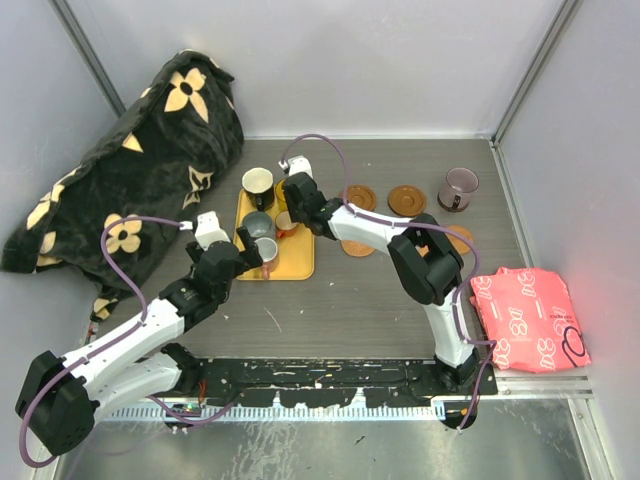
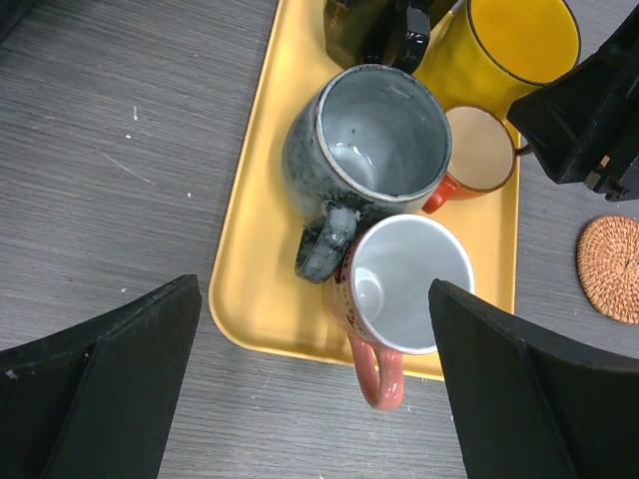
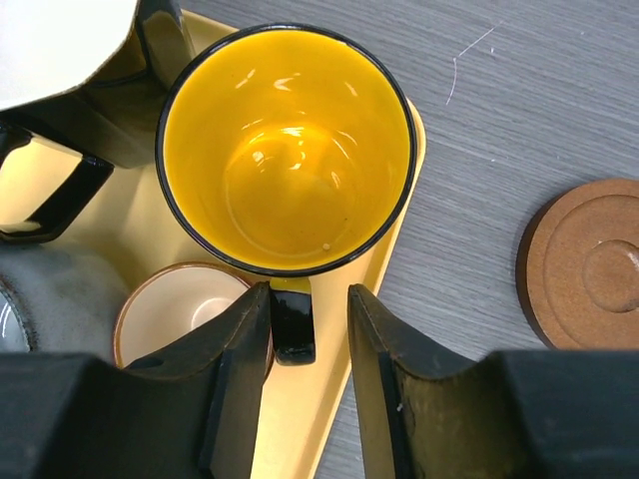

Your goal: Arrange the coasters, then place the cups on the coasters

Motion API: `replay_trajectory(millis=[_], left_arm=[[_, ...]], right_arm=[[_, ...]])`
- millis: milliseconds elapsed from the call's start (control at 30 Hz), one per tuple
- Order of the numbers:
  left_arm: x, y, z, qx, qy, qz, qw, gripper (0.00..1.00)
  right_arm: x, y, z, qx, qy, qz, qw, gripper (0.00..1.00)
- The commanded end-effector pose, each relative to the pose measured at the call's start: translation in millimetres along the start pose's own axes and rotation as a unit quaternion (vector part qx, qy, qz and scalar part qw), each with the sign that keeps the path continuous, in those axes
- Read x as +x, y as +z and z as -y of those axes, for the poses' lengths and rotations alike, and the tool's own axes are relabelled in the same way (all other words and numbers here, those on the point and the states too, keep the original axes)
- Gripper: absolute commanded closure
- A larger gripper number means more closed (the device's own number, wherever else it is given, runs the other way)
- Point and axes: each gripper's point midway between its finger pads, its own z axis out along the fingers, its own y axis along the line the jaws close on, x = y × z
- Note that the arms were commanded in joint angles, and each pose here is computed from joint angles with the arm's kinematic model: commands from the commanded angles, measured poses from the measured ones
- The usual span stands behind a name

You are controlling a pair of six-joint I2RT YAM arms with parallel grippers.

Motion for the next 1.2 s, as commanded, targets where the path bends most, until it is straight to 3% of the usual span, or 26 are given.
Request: replay_trajectory(millis=[0, 267, 1000, 1100, 1167], left_arm=[[-17.0, 0.0, 8.2, 0.011, -0.025, 0.027, 0.999, 0.02], [-17.0, 0.3, 8.5, 0.011, -0.024, 0.027, 0.999, 0.02], [-15.8, 1.1, 9.5, 0.012, -0.024, 0.025, 0.999, 0.02], [-15.2, 1.5, 9.3, 0.011, -0.024, 0.024, 0.999, 0.02], [-15.6, 1.3, 9.7, 0.012, -0.024, 0.024, 0.999, 0.02]], right_arm=[[-36.9, -0.4, 4.1, 0.014, 0.011, 0.046, 0.999, 0.59], [-34.9, 8.0, 5.1, 0.017, 0.008, 0.042, 0.999, 0.64], [-32.3, 22.0, 6.7, 0.017, 0.008, 0.034, 0.999, 0.62], [-33.8, 20.5, 7.4, 0.018, 0.01, 0.036, 0.999, 0.71], [-35.3, 19.4, 7.0, 0.015, 0.009, 0.037, 0.999, 0.9]])
